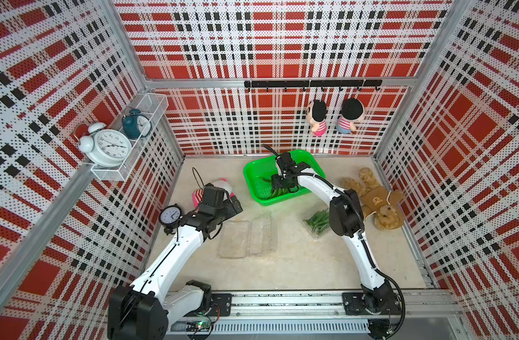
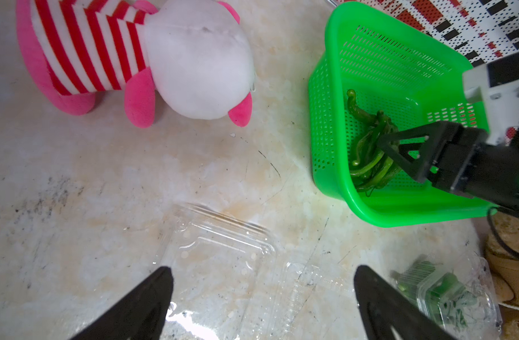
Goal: Take small green peppers out of containers
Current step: Place the green pepper in the basket.
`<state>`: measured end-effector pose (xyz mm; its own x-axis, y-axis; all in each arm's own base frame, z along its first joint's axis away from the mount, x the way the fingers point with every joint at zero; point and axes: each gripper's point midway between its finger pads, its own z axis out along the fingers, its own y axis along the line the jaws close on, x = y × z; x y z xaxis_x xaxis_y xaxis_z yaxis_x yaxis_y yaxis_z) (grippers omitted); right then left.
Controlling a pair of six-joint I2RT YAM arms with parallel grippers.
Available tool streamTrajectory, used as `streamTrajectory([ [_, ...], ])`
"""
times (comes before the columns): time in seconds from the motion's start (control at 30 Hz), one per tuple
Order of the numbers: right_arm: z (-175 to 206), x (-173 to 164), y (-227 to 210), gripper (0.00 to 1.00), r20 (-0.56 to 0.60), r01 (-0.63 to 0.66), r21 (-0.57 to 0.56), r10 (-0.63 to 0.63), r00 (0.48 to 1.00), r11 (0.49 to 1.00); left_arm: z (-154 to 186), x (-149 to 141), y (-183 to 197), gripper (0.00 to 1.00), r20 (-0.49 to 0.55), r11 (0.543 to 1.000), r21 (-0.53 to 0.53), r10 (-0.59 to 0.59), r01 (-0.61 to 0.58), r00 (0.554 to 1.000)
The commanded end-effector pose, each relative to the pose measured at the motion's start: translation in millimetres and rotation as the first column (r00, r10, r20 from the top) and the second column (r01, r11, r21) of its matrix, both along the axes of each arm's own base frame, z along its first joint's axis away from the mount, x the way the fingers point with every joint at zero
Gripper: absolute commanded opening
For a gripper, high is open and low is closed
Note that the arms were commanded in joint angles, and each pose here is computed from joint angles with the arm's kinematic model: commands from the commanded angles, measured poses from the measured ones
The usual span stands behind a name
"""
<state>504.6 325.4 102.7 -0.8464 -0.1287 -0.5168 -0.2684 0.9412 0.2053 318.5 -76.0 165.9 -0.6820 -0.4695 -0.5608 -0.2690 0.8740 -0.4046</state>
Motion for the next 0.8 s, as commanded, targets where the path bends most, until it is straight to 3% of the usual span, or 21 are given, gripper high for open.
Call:
streamTrajectory([
  [0.0,124,-22,-9,0.69,0.138,-0.02,0.106,0.005,0.99,0.994,15,8,-7,0.98,0.033,1.0,0.006,-0.03,0.03,0.999],
  [0.1,146,-61,-20,0.72,0.09,-0.057,0.144,0.045,0.995,0.988,22,9,-28,0.98,0.047,0.994,0.018,-0.107,0.106,0.993],
  [0.23,146,-111,-45,0.73,0.026,-0.027,0.18,0.023,0.999,0.983,38,-2,-85,0.98,0.069,0.958,0.055,-0.284,0.28,0.956],
  [0.4,109,-156,-93,0.75,-0.064,0.098,0.159,-0.089,0.994,0.982,29,-34,-169,0.99,-0.002,0.857,0.091,-0.51,0.508,0.86],
  [0.5,91,-166,-117,0.75,-0.102,0.185,0.163,-0.17,0.98,0.969,-9,-50,-181,0.91,-0.126,0.829,0.097,-0.539,0.551,0.833],
  [0.67,73,-165,-138,0.75,-0.146,0.258,0.183,-0.233,0.961,0.949,-47,-57,-178,0.67,-0.185,0.839,0.048,-0.525,0.541,0.831],
  [0.77,69,-162,-137,0.76,-0.153,0.248,0.172,-0.223,0.963,0.953,-66,-60,-171,0.63,-0.235,0.838,0.069,-0.514,0.542,0.825],
])
